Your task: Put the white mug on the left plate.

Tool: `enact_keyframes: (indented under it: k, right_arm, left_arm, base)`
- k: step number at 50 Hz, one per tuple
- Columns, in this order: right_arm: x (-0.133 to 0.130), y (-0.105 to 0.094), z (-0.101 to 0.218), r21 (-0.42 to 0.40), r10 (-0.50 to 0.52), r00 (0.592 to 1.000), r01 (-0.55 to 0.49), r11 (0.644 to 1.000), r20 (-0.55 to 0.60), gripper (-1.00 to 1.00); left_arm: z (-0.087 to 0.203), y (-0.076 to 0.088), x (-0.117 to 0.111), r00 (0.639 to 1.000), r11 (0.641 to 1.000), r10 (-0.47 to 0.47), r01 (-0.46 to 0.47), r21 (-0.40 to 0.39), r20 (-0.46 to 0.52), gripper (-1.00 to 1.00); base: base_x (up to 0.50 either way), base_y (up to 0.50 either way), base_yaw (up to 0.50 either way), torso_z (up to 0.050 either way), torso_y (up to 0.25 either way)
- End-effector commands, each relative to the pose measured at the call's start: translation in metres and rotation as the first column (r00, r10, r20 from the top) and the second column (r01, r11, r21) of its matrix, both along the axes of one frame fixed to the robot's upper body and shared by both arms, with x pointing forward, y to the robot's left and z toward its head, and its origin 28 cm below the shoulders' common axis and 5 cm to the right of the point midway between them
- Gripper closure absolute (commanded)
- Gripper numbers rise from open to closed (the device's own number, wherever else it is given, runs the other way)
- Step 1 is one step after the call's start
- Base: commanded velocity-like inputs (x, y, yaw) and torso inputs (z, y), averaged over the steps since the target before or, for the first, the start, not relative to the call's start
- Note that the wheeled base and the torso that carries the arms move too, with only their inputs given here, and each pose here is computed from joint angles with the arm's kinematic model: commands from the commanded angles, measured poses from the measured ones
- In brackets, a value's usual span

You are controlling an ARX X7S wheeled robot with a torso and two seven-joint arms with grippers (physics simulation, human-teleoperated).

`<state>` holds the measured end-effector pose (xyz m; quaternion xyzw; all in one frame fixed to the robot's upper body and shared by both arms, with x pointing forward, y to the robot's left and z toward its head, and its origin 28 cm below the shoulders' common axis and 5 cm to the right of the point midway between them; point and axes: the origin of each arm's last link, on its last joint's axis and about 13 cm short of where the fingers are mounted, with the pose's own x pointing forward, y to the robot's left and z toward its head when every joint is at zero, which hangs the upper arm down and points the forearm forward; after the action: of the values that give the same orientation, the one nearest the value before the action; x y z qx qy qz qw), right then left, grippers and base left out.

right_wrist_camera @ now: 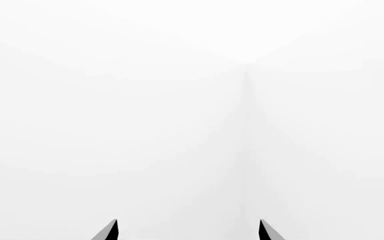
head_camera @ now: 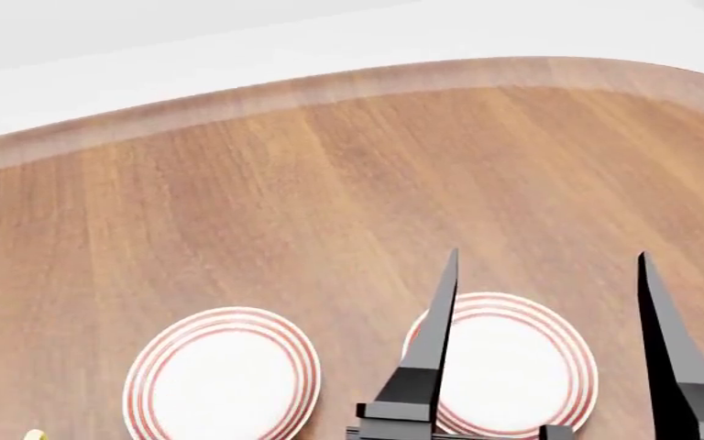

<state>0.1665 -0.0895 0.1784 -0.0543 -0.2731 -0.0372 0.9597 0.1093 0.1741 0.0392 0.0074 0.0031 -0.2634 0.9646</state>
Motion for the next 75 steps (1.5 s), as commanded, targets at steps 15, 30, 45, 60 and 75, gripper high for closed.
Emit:
enact_keyframes:
  k: [15, 30, 45, 60, 75]
  right_arm:
    - [0.001, -0.001, 0.002, -0.003, -0.005, 1.0, 0.005, 1.0, 0.005, -1.0]
    - [0.001, -0.002, 0.002, -0.004, -0.006, 1.0, 0.006, 1.0, 0.004, -1.0]
    - [0.001, -0.002, 0.002, -0.001, -0.006, 1.0, 0.006, 1.0, 0.001, -1.0]
    - [0.001, -0.001, 0.002, -0.003, 0.002, 1.0, -0.002, 1.0, 0.004, -1.0]
    - [0.001, -0.001, 0.002, -0.004, 0.006, 1.0, -0.006, 1.0, 0.005, -1.0]
  left_arm:
    - [-0.014, -0.008, -0.022, 0.996, 0.996, -0.077, 0.078, 0.034, -0.036, -1.0]
    - [-0.02, -0.018, -0.018, 0.988, 0.981, -0.154, 0.153, 0.117, 0.003, -1.0]
    - [-0.024, -0.034, -0.016, 0.977, 0.971, -0.208, 0.213, 0.106, -0.056, -1.0]
    - [-0.031, -0.046, -0.028, 0.963, 0.978, -0.198, 0.206, 0.027, -0.185, -1.0]
    - [-0.053, -0.048, -0.025, 0.954, 0.982, -0.157, 0.179, 0.063, -0.256, -1.0]
  base:
    - [0.0, 0.0, 0.0, 0.0, 0.0]
    - [0.0, 0.0, 0.0, 0.0, 0.0]
    - [0.0, 0.0, 0.0, 0.0, 0.0]
    - [0.0, 0.0, 0.0, 0.0, 0.0]
    - [0.0, 0.0, 0.0, 0.0, 0.0]
